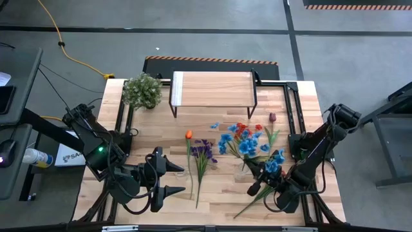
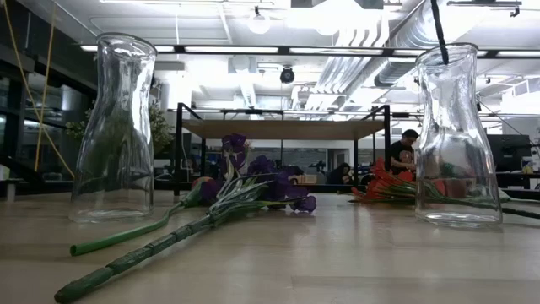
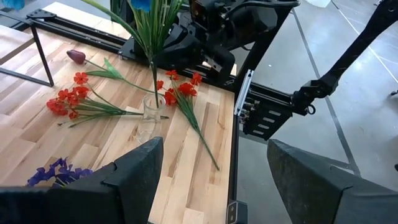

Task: Pick and place flowers into a vace then onto a shelf
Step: Put the blue flowers into the right transparent vase

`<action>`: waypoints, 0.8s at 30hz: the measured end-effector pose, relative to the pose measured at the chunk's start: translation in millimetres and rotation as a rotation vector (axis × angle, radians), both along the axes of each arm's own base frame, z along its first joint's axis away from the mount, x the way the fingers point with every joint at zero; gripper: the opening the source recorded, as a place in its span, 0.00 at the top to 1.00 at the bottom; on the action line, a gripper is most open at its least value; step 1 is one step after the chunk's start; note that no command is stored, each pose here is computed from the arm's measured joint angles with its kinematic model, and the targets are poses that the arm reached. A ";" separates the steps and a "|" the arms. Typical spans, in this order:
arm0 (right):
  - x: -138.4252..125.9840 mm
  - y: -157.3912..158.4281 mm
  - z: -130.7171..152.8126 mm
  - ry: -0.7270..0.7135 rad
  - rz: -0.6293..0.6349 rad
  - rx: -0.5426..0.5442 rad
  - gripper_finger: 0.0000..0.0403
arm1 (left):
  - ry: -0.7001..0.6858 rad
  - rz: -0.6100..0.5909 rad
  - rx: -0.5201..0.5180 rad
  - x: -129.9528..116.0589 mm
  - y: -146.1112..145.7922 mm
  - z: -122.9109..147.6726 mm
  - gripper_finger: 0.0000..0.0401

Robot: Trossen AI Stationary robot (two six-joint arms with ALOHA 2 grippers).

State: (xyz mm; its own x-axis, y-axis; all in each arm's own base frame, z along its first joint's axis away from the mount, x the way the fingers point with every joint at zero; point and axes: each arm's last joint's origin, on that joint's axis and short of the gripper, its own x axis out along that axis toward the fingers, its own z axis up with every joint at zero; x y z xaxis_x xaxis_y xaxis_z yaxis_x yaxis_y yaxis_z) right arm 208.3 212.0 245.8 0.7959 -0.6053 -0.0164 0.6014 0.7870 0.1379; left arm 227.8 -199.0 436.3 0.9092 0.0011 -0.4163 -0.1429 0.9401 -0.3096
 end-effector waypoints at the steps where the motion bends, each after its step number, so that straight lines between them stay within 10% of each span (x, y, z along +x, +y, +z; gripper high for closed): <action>1: 0.0 0.0 -0.1 0.002 0.002 -0.001 0.99 | 0.000 0.000 0.000 0.0 0.0 0.0 0.20; 24: -7.1 4.8 -2.5 0.026 0.030 -0.032 0.99 | 0.009 -0.008 -0.001 -0.3 -0.1 -0.6 0.20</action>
State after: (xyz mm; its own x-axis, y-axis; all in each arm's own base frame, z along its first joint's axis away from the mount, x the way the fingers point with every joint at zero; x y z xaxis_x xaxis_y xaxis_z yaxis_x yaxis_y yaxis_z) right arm 201.2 216.8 243.4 0.8133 -0.5816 -0.0182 0.5803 0.8086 0.0972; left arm 227.6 -199.1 435.7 0.9055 -0.0068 -0.4244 -0.1379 0.9409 -0.3092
